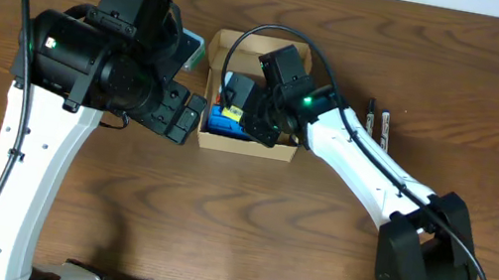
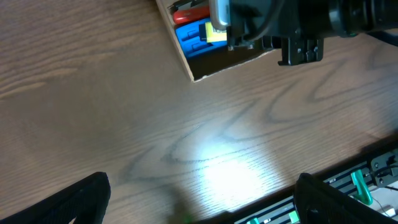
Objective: Pack container
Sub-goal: 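Carry the highlighter into the box and release it, withdraw right gripper, then grasp the blue-capped whiteboard marker with the right gripper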
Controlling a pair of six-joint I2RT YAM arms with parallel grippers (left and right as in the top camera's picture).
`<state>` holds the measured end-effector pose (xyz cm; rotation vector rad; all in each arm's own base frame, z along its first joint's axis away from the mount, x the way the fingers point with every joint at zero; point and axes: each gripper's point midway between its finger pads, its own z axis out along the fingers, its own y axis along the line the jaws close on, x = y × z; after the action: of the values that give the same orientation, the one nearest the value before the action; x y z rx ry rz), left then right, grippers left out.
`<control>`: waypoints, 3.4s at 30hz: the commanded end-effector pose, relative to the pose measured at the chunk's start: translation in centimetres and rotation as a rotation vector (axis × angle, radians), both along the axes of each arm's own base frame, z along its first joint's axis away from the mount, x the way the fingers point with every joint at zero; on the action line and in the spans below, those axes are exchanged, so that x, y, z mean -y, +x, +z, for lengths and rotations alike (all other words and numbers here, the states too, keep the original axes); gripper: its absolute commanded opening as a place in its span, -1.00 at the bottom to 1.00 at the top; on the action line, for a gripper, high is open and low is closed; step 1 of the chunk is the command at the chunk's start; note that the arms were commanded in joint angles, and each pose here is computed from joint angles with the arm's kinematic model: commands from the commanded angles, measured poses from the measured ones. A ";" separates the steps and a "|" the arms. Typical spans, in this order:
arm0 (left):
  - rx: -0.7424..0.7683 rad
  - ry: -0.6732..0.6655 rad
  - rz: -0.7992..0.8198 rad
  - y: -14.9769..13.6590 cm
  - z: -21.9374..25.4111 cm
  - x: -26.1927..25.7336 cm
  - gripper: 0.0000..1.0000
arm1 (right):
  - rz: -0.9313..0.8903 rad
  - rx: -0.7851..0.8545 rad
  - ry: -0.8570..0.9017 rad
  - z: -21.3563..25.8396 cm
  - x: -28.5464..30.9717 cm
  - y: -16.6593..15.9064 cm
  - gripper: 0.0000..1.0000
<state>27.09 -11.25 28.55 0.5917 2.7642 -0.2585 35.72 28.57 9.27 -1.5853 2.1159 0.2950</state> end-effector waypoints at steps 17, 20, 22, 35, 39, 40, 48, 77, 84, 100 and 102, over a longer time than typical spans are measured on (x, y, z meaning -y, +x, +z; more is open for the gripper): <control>0.009 -0.003 -0.012 -0.1 0.3 0.1 0.90 | 0.055 0.014 -0.022 0.2 -0.2 0.1 0.18; 0.009 -0.003 -0.012 -0.1 0.3 0.1 0.90 | 0.032 0.050 0.003 2.7 -0.1 0.8 0.18; 0.009 -0.003 -0.012 -0.1 0.3 0.1 0.90 | -0.024 0.072 0.020 4.6 0.4 1.6 0.19; 0.009 -0.003 -0.012 -0.1 0.3 0.1 0.90 | -0.755 0.107 0.151 15.1 15.0 4.6 0.23; 0.009 -0.003 -0.012 -0.1 0.3 0.1 0.90 | -0.982 0.051 0.120 14.5 20.8 4.1 0.22; 0.009 -0.003 -0.012 -0.1 0.3 0.1 0.91 | -1.027 0.028 0.110 13.9 21.9 4.0 0.22; 0.009 -0.003 -0.012 -0.1 0.3 0.1 0.91 | -1.216 -0.091 0.059 7.8 27.2 3.5 0.19; 0.009 -0.003 -0.012 -0.1 0.3 0.1 0.90 | -1.213 -0.236 -0.141 -7.5 31.3 2.8 -0.09; 0.009 -0.003 -0.012 -0.1 0.3 0.1 0.90 | -1.198 -0.260 -0.148 -9.0 31.1 2.9 -0.14; 0.009 -0.003 -0.012 -0.1 0.3 0.1 0.91 | -1.204 -0.247 -0.139 -9.8 31.3 3.6 -0.56; 0.009 -0.003 -0.012 -0.1 0.3 0.1 0.91 | -1.204 -0.247 -0.139 -9.8 31.3 3.6 -0.60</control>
<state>27.10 -11.25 28.56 0.5922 2.7637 -0.2585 39.60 -2.26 -0.01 -0.1300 2.8666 -0.0879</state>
